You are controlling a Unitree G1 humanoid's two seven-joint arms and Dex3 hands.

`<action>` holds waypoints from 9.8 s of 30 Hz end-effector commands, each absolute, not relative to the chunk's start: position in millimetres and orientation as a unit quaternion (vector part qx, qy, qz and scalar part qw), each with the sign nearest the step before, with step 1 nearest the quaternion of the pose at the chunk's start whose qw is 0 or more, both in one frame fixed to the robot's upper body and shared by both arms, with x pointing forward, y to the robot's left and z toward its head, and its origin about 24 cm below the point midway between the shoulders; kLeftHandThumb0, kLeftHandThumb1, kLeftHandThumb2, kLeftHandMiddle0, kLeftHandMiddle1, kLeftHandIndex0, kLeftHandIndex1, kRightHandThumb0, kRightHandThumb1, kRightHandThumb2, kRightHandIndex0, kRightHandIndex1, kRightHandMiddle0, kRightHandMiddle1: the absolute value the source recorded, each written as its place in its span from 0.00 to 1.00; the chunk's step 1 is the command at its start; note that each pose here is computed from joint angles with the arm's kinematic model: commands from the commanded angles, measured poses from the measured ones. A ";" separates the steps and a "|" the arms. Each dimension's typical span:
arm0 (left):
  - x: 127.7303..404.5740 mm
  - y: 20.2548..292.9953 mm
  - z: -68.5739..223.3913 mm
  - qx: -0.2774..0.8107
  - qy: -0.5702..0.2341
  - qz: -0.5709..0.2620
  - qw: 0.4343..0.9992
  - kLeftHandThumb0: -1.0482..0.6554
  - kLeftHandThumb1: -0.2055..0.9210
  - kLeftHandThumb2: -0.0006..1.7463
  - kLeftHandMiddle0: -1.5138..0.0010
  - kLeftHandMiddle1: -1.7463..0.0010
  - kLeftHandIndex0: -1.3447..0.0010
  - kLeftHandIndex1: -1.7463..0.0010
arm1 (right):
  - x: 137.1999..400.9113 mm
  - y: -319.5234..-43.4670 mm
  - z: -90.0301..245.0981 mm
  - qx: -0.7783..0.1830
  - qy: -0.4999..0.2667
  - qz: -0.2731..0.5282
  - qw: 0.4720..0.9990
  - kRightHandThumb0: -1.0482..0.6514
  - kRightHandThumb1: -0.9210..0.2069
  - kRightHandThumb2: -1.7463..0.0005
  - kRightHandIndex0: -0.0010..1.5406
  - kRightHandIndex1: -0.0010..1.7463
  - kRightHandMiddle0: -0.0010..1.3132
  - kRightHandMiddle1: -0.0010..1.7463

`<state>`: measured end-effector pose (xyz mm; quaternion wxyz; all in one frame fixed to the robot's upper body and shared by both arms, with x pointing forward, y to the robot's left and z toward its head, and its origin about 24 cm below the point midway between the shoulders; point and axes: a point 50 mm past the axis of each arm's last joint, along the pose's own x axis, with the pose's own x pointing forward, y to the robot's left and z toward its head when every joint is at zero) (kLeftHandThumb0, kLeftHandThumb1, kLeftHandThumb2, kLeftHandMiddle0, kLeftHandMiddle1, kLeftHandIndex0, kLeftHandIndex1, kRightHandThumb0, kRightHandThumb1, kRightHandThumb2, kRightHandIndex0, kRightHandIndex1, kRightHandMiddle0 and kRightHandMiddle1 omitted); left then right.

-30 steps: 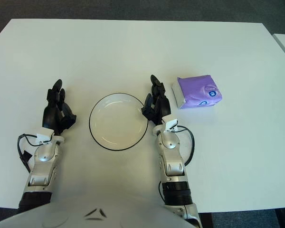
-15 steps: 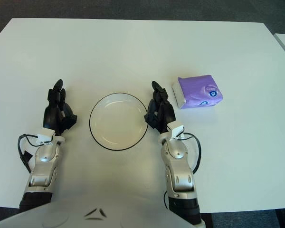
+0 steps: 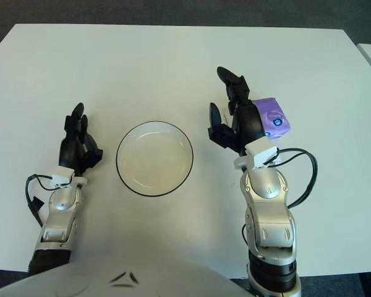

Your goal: Put the tissue paper into the plate.

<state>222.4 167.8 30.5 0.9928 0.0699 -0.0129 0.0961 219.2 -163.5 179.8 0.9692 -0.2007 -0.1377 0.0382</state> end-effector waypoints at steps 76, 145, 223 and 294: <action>216.8 163.2 -1.0 0.063 0.076 0.083 0.992 0.14 1.00 0.59 0.89 1.00 1.00 0.86 | 268.5 -206.8 252.3 -0.807 -0.088 0.370 0.451 0.00 0.00 0.83 0.00 0.00 0.00 0.00; 215.5 177.8 -6.9 0.071 0.067 0.093 0.991 0.15 1.00 0.59 0.87 0.99 1.00 0.79 | 313.6 -275.0 159.6 -0.822 0.032 0.271 0.500 0.00 0.00 0.74 0.00 0.00 0.00 0.00; 216.0 177.6 -7.9 0.067 0.067 0.103 0.990 0.16 1.00 0.59 0.86 1.00 1.00 0.78 | 332.1 -259.3 74.7 -0.683 -0.083 0.131 0.714 0.29 0.72 0.10 0.78 1.00 0.59 1.00; 224.7 174.9 -12.5 0.067 0.076 0.087 0.991 0.15 1.00 0.59 0.89 1.00 1.00 0.82 | 301.9 -134.0 314.1 -0.560 -0.358 0.025 0.747 0.33 0.59 0.21 0.78 1.00 0.50 1.00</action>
